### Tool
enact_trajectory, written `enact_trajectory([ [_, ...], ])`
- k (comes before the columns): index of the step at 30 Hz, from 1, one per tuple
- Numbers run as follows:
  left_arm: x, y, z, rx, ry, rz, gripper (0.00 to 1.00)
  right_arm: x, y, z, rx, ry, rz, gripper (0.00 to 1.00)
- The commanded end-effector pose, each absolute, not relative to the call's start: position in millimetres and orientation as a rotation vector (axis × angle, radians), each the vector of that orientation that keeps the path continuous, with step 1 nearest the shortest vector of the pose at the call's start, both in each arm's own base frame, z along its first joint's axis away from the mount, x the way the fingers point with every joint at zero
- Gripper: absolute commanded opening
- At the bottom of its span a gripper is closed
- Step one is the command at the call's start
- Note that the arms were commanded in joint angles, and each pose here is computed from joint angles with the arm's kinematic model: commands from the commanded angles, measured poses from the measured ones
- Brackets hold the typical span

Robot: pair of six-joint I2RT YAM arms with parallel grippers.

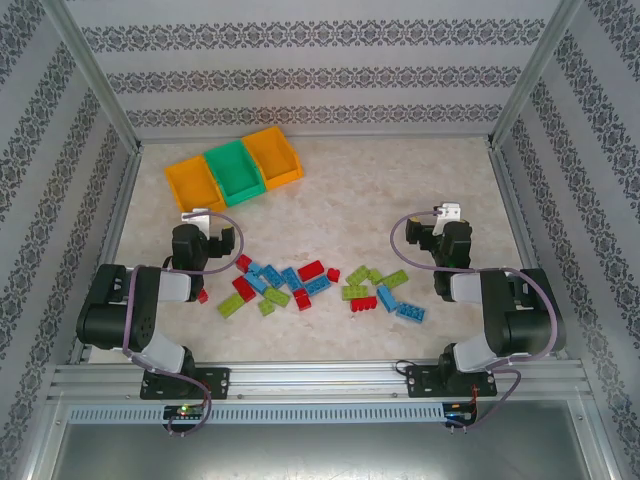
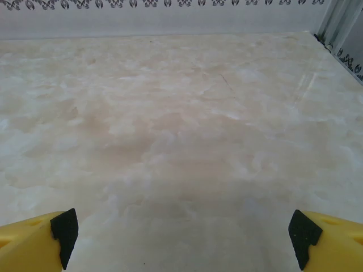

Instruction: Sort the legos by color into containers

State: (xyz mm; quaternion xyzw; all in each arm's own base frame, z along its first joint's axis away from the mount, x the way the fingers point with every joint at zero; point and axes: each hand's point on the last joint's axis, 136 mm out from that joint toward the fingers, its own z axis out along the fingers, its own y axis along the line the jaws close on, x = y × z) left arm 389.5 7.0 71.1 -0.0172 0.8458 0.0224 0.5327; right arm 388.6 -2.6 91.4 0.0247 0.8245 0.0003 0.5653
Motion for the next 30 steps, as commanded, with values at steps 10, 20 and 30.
enact_trajectory([
  [10, 399.1, 9.6, 83.1, -0.04, 1.972, 0.058, 0.99, 397.4, 0.9, 105.4, 0.033, 1.89, -0.005, 0.98],
  [20, 398.8, 9.3, 81.7, -0.038, 1.976, 0.055, 0.99, 397.9, 1.4, 105.6, 0.032, 1.889, -0.001, 0.98],
  [30, 402.0, 10.6, 89.5, -0.046, 1.995, 0.058, 0.99, 400.4, 1.7, 113.2, 0.032, 1.904, 0.004, 0.98],
])
